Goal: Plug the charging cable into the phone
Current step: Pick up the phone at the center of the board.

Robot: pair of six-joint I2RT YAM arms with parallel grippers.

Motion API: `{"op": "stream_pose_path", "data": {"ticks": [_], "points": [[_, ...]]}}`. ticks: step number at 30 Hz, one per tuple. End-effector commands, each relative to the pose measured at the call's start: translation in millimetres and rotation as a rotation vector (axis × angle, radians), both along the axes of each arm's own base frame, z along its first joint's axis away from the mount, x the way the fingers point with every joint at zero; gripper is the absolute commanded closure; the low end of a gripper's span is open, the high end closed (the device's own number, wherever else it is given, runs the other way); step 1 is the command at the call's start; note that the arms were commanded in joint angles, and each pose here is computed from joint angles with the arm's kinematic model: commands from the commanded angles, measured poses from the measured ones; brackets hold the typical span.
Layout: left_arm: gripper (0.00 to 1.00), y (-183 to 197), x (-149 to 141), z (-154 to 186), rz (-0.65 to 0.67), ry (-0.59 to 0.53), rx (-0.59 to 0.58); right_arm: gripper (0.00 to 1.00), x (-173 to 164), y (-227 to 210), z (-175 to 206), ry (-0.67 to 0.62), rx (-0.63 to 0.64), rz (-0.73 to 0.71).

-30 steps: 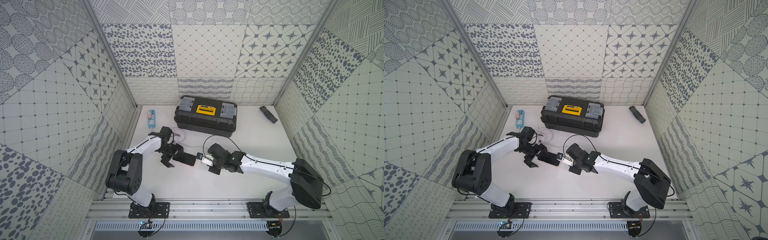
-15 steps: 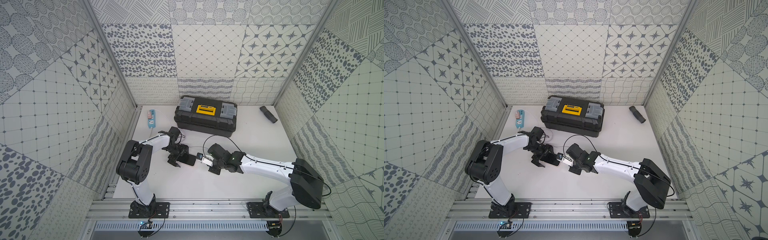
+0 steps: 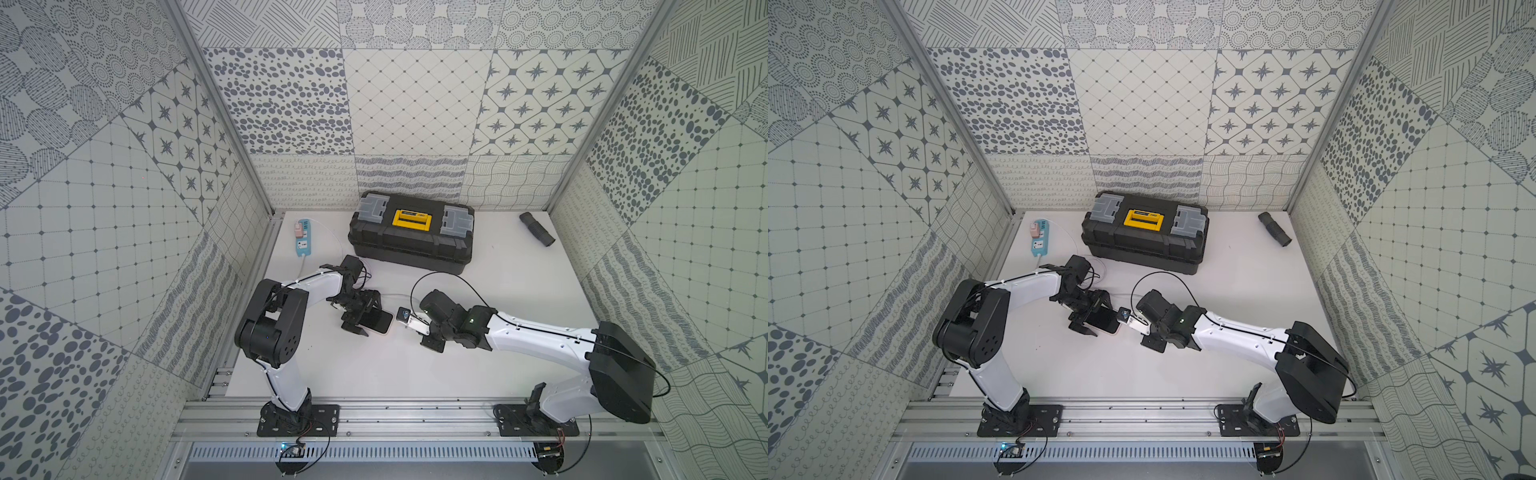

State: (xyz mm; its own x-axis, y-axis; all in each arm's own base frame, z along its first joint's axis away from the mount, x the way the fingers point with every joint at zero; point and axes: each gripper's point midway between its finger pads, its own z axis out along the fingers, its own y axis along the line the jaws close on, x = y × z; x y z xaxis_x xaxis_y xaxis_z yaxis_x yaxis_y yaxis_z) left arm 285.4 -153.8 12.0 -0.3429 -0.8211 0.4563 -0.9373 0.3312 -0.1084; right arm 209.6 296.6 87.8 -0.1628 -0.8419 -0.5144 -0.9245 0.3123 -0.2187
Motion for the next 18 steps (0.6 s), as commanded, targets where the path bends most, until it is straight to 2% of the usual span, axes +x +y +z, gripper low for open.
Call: {"op": "stream_pose_path", "data": {"ticks": [1, 8, 12, 18], "points": [[0.03, -0.9, 23.8, -12.4, -0.022, -0.117, 0.036, 1.00, 4.8, -1.8, 5.9, -0.025, 0.018, -0.031], [0.03, 2.1, 13.3, 2.4, -0.024, -0.144, 0.025, 1.00, 2.1, -3.0, 1.2, -0.011, 0.010, -0.025], [0.03, -5.1, 20.4, 1.1, -0.020, -0.163, -0.007, 1.00, 3.9, -1.8, -1.3, -0.017, -0.009, -0.010], [0.03, -2.3, 30.7, 7.4, -0.007, -0.169, 0.020, 1.00, 2.2, 0.5, -4.1, -0.001, -0.009, 0.002]]}}
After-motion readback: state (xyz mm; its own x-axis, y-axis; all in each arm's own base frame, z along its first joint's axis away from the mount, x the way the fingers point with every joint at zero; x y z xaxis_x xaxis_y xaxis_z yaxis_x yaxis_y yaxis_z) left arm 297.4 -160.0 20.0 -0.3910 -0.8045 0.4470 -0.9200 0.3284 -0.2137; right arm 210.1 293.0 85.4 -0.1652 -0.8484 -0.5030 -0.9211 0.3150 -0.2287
